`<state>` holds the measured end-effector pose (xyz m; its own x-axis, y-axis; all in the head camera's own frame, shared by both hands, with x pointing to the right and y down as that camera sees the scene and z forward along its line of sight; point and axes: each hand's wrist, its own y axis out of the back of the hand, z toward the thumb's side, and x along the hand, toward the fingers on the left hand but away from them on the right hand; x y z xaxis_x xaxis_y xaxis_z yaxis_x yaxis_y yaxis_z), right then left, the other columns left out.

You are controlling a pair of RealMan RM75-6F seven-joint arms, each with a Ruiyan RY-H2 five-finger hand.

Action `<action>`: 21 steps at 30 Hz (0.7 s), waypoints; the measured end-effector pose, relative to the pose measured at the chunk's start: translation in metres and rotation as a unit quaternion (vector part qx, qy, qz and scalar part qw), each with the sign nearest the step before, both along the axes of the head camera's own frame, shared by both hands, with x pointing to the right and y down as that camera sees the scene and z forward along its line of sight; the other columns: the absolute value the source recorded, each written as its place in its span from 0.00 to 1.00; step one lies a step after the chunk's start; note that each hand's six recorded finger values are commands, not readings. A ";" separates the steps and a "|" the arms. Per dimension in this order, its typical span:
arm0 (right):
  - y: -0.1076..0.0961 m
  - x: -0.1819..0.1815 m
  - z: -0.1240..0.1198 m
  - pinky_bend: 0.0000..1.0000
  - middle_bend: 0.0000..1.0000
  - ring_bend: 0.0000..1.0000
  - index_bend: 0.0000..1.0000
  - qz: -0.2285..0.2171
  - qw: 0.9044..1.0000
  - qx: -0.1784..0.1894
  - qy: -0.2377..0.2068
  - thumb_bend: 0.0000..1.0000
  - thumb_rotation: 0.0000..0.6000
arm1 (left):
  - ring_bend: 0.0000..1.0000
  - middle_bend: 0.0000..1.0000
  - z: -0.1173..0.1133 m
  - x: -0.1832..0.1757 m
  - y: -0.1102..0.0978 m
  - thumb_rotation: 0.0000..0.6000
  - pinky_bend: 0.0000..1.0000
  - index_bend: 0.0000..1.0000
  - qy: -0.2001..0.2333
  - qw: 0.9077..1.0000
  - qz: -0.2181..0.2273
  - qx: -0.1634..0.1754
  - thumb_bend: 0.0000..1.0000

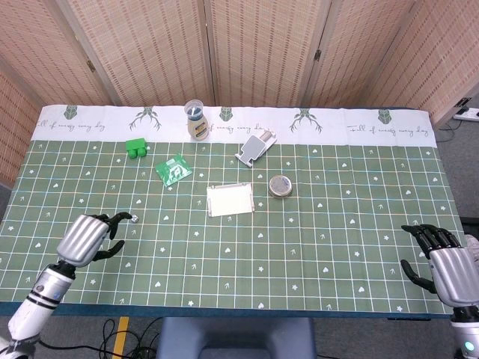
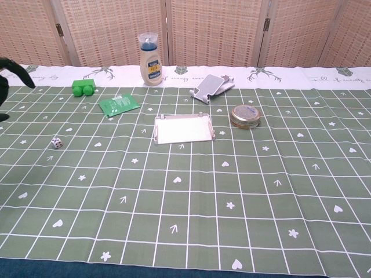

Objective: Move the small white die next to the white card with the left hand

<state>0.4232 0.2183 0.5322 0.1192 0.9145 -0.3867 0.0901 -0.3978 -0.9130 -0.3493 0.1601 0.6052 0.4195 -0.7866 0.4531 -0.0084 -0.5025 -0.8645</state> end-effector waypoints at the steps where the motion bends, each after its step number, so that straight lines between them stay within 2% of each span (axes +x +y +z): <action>1: 0.000 0.000 0.000 0.26 0.28 0.22 0.25 0.000 1.000 -0.001 0.000 0.26 1.00 | 0.75 0.84 0.006 0.006 -0.004 1.00 0.90 0.35 -0.001 1.000 0.014 -0.005 0.35; 7: 0.000 0.001 0.000 0.26 0.28 0.22 0.25 0.001 1.000 -0.002 0.001 0.26 1.00 | 0.79 0.90 0.038 0.024 -0.019 1.00 0.94 0.36 -0.024 0.997 0.064 -0.027 0.35; 10: 0.001 0.002 0.000 0.26 0.28 0.22 0.25 0.002 1.000 -0.002 0.002 0.26 1.00 | 0.80 0.92 0.051 0.027 -0.025 1.00 0.94 0.36 -0.038 0.996 0.073 -0.033 0.35; 21: 0.003 0.006 -0.001 0.26 0.28 0.22 0.25 0.008 1.000 -0.003 0.002 0.26 1.00 | 0.84 0.97 0.094 0.012 -0.035 1.00 0.98 0.38 -0.079 0.994 0.046 -0.068 0.35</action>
<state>0.4294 0.2215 0.5316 0.1037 0.9142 -0.3919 0.0923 -0.4011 -0.9114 -0.3374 0.1249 0.6994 0.4015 -0.6761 0.6178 0.1728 -0.6065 -0.7760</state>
